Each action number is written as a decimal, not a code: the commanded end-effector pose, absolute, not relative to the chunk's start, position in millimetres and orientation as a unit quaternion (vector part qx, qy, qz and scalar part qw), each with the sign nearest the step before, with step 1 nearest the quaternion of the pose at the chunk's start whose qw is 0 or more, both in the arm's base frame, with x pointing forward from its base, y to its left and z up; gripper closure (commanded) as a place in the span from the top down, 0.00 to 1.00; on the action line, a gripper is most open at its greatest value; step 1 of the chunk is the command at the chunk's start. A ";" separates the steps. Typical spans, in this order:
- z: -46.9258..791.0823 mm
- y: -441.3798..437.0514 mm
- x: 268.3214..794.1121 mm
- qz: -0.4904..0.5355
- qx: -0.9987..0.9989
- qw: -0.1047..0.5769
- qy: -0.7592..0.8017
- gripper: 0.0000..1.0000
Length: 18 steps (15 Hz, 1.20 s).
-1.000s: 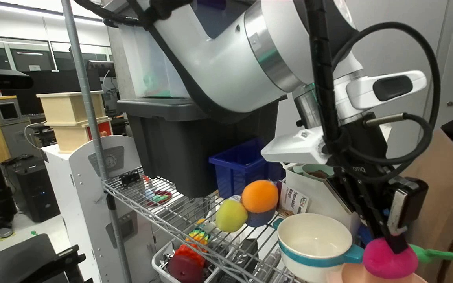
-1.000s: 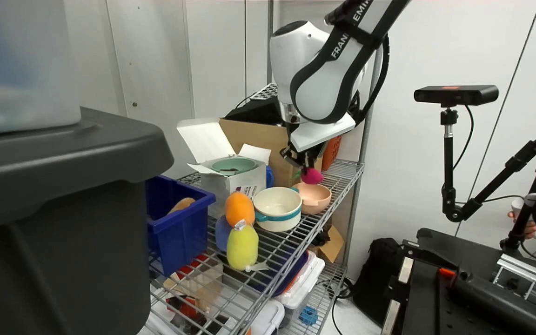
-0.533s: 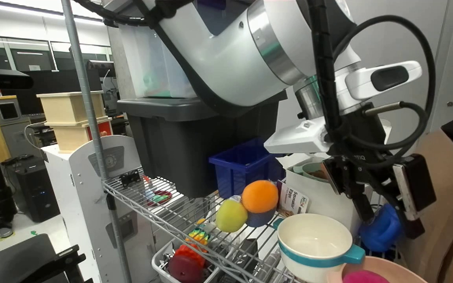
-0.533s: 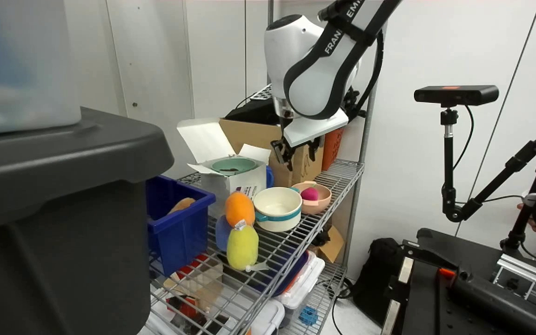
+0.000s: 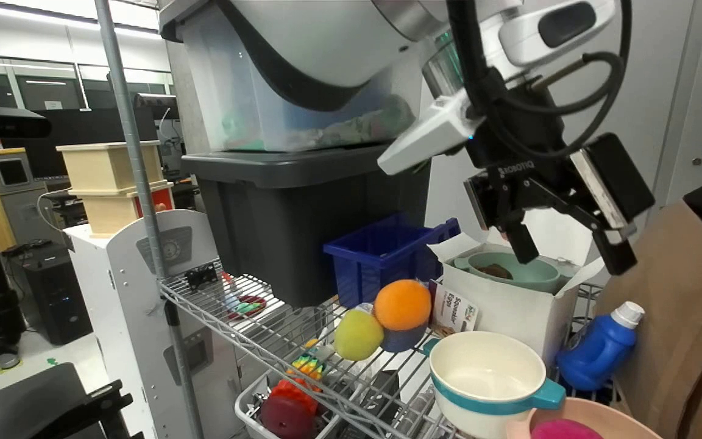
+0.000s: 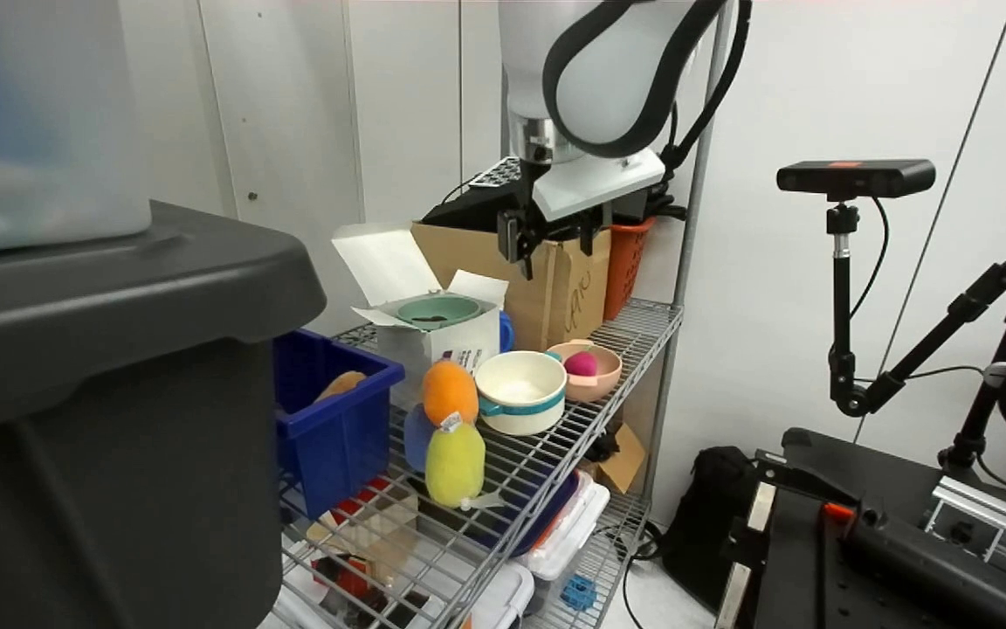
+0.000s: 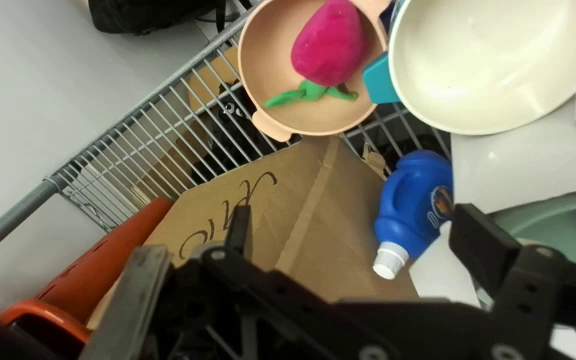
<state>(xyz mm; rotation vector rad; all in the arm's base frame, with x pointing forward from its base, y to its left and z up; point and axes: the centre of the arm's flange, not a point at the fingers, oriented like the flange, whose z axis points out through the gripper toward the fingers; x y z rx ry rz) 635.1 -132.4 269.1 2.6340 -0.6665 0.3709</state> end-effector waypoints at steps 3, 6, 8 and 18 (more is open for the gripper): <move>349.7 -96.1 560.4 0.156 0.953 0.172 -0.195 1.00; 368.9 -79.1 521.5 0.150 0.962 0.153 -0.168 1.00; 378.0 -60.9 484.1 0.135 0.972 0.135 -0.136 1.00; 396.6 -4.4 410.3 0.119 0.986 0.107 -0.050 1.00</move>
